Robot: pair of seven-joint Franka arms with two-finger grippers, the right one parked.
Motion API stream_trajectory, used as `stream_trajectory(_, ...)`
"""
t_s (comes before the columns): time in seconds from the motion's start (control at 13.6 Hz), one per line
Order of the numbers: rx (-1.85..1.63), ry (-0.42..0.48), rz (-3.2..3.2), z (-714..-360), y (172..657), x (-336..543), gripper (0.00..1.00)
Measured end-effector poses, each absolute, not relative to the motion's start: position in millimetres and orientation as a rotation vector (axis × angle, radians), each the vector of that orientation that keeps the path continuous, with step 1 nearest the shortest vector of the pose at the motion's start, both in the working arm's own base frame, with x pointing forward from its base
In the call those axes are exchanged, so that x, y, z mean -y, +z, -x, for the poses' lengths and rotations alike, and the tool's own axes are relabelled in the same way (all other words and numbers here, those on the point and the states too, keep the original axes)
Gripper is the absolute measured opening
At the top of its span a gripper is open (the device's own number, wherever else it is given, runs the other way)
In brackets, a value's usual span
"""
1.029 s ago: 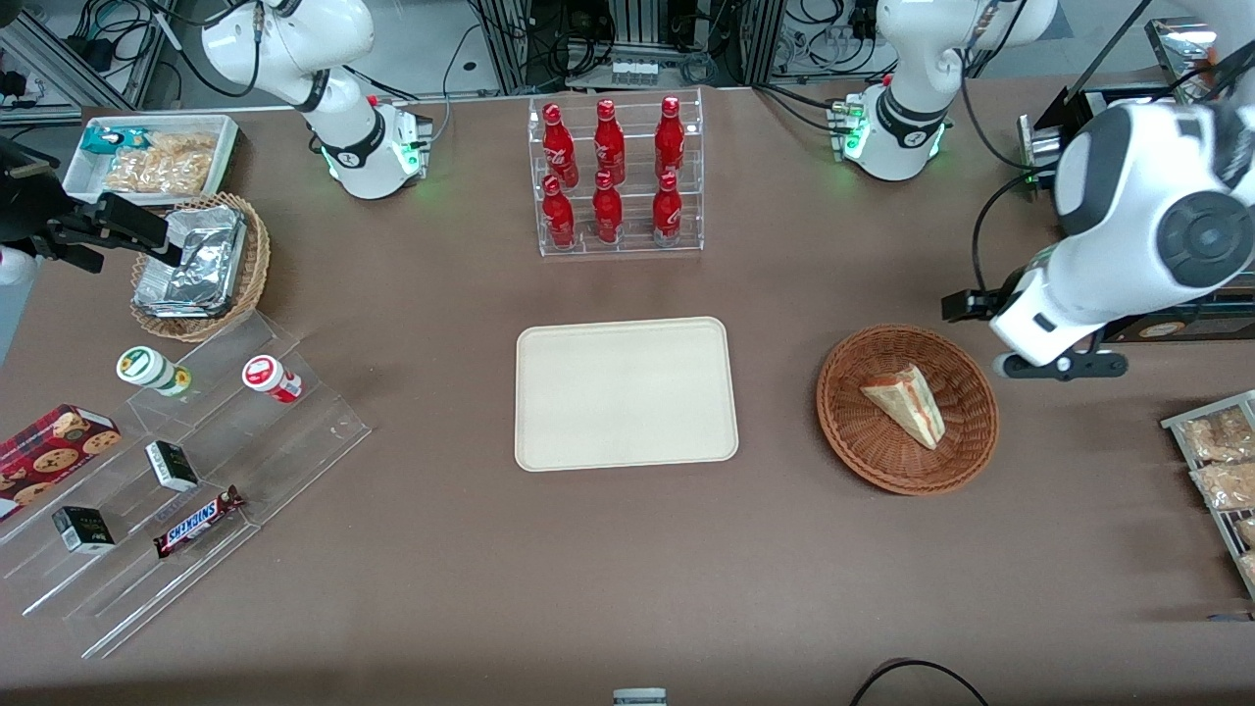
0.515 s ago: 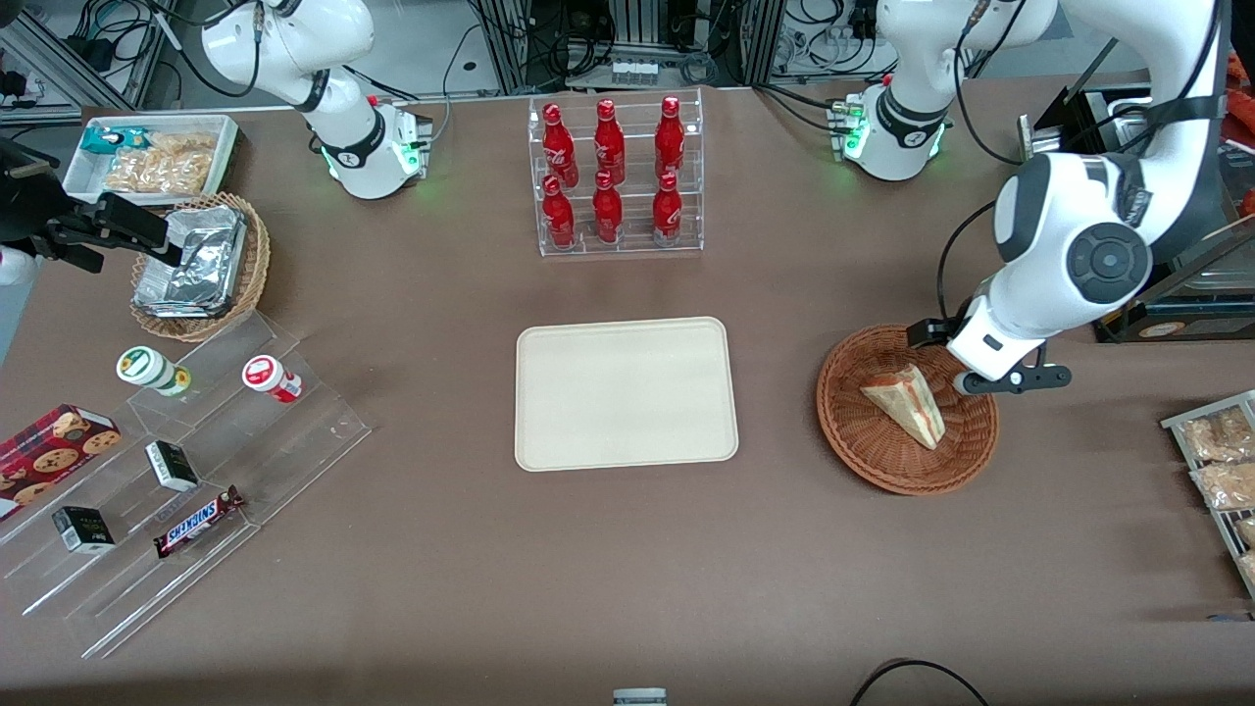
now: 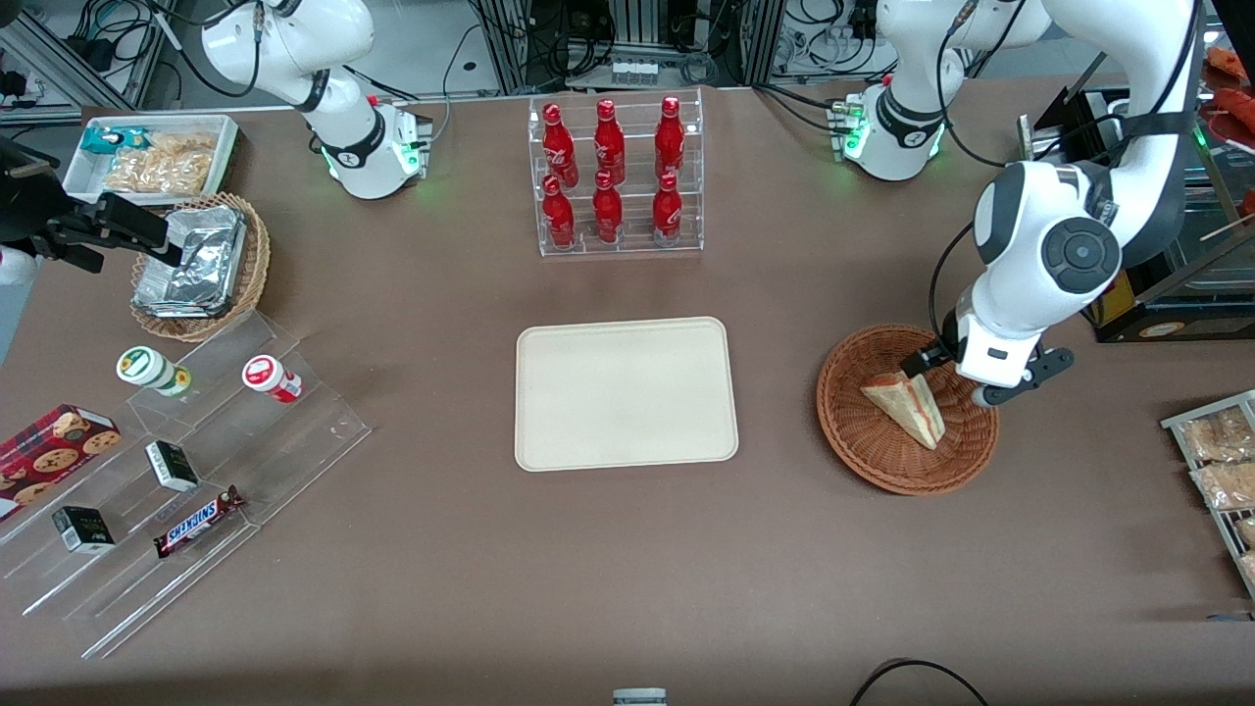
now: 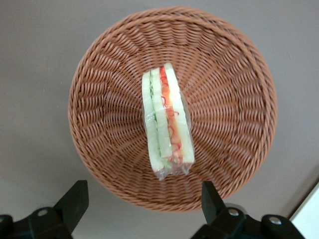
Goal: Place sandwich from basket to tray
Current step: 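Lower the left gripper and close it on the wrapped sandwich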
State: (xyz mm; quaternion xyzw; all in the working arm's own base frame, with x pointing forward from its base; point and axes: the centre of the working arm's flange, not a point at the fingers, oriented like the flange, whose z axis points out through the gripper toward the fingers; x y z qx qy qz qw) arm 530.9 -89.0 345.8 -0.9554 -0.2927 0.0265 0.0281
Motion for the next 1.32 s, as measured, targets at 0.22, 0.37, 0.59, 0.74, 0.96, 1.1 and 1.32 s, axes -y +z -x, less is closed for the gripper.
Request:
stream_trajectory(0.22,1.106,0.049,2.888,-529,330,102,1.00)
stream_trajectory(0.37,1.145,0.057,2.869,-530,323,103,1.00)
stream_trajectory(0.59,1.170,0.080,2.847,-530,311,102,1.00)
stream_trajectory(0.74,1.190,0.081,2.839,-532,302,101,1.00)
stream_trajectory(0.96,1.254,0.082,2.810,-534,284,100,1.00)
stream_trajectory(1.1,1.263,0.087,2.805,-536,271,99,1.00)
stream_trajectory(1.32,1.268,0.091,2.802,-537,259,99,1.00)
